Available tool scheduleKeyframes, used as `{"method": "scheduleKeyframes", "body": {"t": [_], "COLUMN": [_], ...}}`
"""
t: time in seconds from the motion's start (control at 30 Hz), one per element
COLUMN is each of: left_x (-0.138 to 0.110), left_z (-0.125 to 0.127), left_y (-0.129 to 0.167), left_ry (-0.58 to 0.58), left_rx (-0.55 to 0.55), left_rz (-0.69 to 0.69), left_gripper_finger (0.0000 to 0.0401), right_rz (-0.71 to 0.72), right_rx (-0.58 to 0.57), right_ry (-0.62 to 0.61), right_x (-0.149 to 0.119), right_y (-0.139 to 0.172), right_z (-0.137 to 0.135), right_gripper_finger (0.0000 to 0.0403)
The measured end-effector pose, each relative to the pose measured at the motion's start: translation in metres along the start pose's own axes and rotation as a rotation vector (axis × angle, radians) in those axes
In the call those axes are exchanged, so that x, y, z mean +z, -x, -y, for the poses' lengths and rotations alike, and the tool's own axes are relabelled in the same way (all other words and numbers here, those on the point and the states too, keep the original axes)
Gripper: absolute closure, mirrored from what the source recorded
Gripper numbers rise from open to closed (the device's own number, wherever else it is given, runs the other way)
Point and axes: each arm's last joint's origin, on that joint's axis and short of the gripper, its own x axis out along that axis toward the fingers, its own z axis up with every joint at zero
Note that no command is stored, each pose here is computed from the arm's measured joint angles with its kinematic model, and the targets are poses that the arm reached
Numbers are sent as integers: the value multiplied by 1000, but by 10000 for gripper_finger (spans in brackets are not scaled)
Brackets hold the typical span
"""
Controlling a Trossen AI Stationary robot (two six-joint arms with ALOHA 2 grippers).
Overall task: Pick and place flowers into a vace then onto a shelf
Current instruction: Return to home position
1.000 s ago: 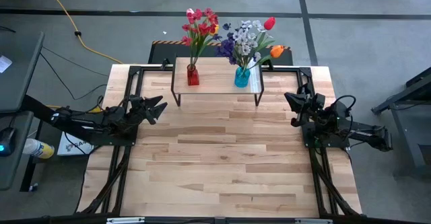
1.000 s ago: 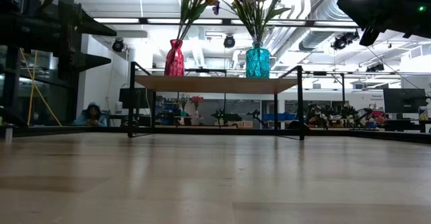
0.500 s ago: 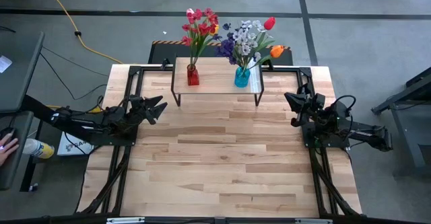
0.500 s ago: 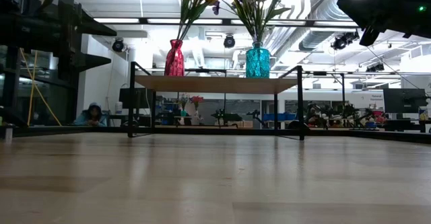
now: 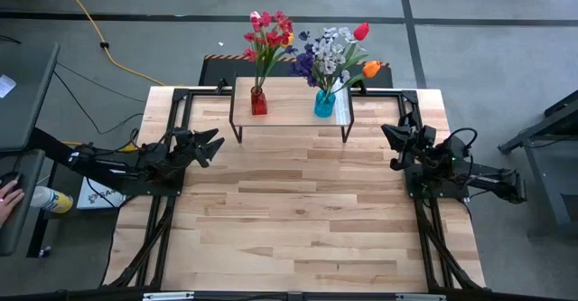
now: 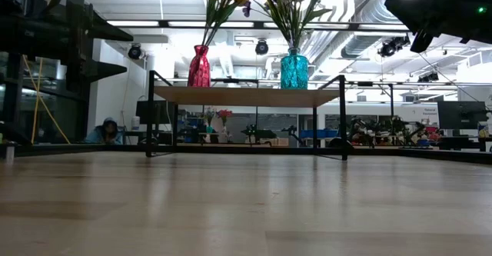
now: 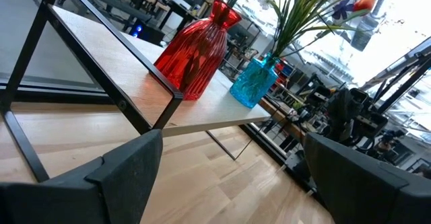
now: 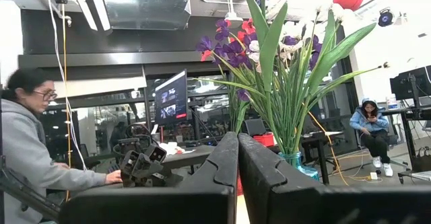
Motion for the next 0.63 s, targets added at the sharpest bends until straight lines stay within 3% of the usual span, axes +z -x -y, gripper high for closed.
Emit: {"method": "scheduleKeyframes", "body": {"t": [0.63], "left_x": [0], "left_z": [0], "left_y": [0], "left_ry": [0], "left_rx": [1], "left_rz": [1], "left_gripper_finger": [9], "right_rz": [0], "right_rx": [0], "right_ry": [0], "right_x": [0], "right_y": [0], "right_z": [0], "right_gripper_finger": [396]}}
